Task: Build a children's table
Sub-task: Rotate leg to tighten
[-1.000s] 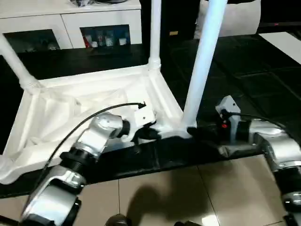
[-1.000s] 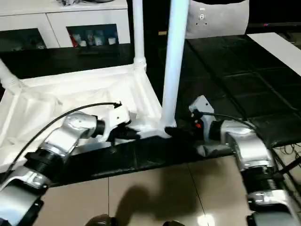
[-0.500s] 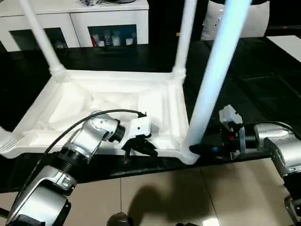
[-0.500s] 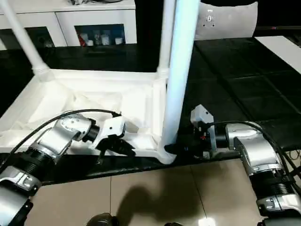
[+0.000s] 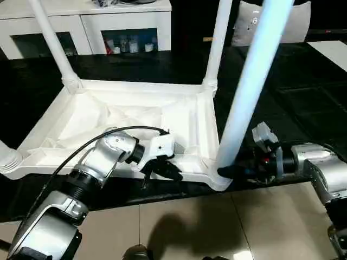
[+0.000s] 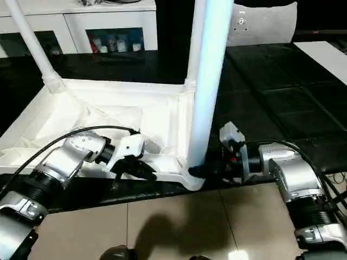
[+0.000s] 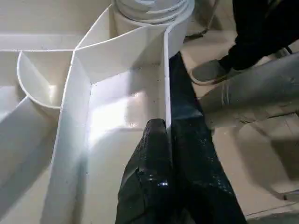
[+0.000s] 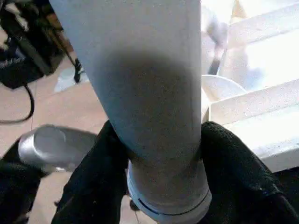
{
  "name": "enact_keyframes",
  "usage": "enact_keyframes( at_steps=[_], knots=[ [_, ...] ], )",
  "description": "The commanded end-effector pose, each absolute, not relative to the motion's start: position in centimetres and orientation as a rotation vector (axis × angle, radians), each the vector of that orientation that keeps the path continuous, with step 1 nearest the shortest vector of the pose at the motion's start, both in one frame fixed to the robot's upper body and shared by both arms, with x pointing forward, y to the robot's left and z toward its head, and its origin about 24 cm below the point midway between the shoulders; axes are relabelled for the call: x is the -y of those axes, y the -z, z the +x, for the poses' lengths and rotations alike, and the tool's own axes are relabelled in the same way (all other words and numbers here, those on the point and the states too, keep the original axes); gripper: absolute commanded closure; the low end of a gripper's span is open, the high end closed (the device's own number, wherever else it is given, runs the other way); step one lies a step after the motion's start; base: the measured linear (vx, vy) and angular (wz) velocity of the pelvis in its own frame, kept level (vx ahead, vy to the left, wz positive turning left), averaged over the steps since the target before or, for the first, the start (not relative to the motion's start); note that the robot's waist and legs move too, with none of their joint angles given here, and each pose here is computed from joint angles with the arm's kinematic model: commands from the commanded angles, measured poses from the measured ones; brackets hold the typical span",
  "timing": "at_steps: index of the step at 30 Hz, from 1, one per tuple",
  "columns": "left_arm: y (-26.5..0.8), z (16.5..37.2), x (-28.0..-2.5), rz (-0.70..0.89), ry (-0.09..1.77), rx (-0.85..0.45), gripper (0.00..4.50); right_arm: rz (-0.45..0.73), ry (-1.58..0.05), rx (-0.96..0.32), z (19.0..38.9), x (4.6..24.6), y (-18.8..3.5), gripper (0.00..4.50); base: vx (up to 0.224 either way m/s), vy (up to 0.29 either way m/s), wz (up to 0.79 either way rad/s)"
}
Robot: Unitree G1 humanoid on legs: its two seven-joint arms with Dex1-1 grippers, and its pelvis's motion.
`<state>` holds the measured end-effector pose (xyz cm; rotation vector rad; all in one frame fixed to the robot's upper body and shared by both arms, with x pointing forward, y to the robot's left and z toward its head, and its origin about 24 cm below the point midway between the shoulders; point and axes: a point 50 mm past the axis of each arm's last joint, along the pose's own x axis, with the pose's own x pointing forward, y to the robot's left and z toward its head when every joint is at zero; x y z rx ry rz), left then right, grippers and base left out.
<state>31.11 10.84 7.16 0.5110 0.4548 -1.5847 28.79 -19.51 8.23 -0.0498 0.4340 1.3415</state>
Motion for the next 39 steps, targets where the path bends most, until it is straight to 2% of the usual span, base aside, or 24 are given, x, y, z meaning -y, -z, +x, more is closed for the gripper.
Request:
enact_keyframes(
  at_steps=[1,4,8,12,13,15,16,19,21,22,29,33,36,38,39],
  knots=[
    [-8.4,31.4,-9.5,0.48,1.577,-0.361,4.5,-0.018,-1.25,-0.471,29.3,18.1,-7.3,2.47,0.0,0.0,0.0],
    [-8.1,32.1,-8.9,0.459,1.464,-0.369,4.5,-0.017,-1.068,-0.478,30.9,16.9,-6.8,2.48,0.0,0.0,0.0],
    [-7.9,33.9,-7.7,0.417,1.207,-0.374,4.5,0.034,-0.787,-0.463,33.4,15.1,-6.7,2.5,0.0,0.0,0.0],
    [-8.1,34.4,-6.2,0.344,1.111,-0.353,4.5,0.025,-0.682,-0.447,34.4,13.7,-6.7,2.5,0.0,0.0,0.0],
    [-8.4,34.5,-5.4,0.306,1.093,-0.334,4.5,0.031,-0.692,-0.395,34.7,12.9,-7.0,2.16,0.0,0.0,0.0],
    [-8.7,34.5,-5.0,0.295,1.09,-0.322,4.5,0.037,-0.696,-0.371,34.8,12.6,-7.3,1.83,0.0,0.0,0.0],
    [-8.7,34.5,-4.9,0.294,1.088,-0.321,4.5,0.037,-0.694,-0.369,34.8,12.5,-7.3,1.83,0.0,0.0,0.0],
    [-8.9,34.6,-4.9,0.306,1.076,-0.314,4.5,0.041,-0.696,-0.349,34.8,12.6,-7.6,1.47,0.0,0.0,0.0],
    [-8.8,34.7,-5.3,0.339,1.078,-0.313,4.5,0.016,-0.721,-0.328,34.6,13.1,-7.8,1.43,0.0,0.0,0.0],
    [-8.7,34.7,-5.4,0.349,1.076,-0.314,4.5,0.006,-0.726,-0.323,34.6,13.2,-7.8,1.22,0.0,0.0,0.0],
    [-8.1,34.1,-7.4,0.474,1.188,-0.324,4.5,-0.079,-0.796,-0.28,33.6,17.1,-8.7,0.65,0.0,0.0,0.0],
    [-7.9,33.2,-8.7,0.526,1.34,-0.329,4.5,-0.178,-0.897,-0.296,32.5,18.9,-9.0,0.25,0.0,0.0,0.0],
    [-8.0,32.6,-9.2,0.539,1.421,-0.33,4.5,-0.194,-0.967,-0.313,32.0,19.2,-9.1,0.25,0.0,0.0,0.0],
    [-8.0,32.3,-9.6,0.553,1.476,-0.344,4.5,-0.195,-1.086,-0.335,31.0,19.2,-9.2,0.25,0.0,0.0,0.0],
    [-8.0,32.1,-9.8,0.569,1.509,-0.352,4.5,-0.196,-1.154,-0.354,30.5,19.2,-9.1,0.51,0.0,0.0,0.0]
  ],
)
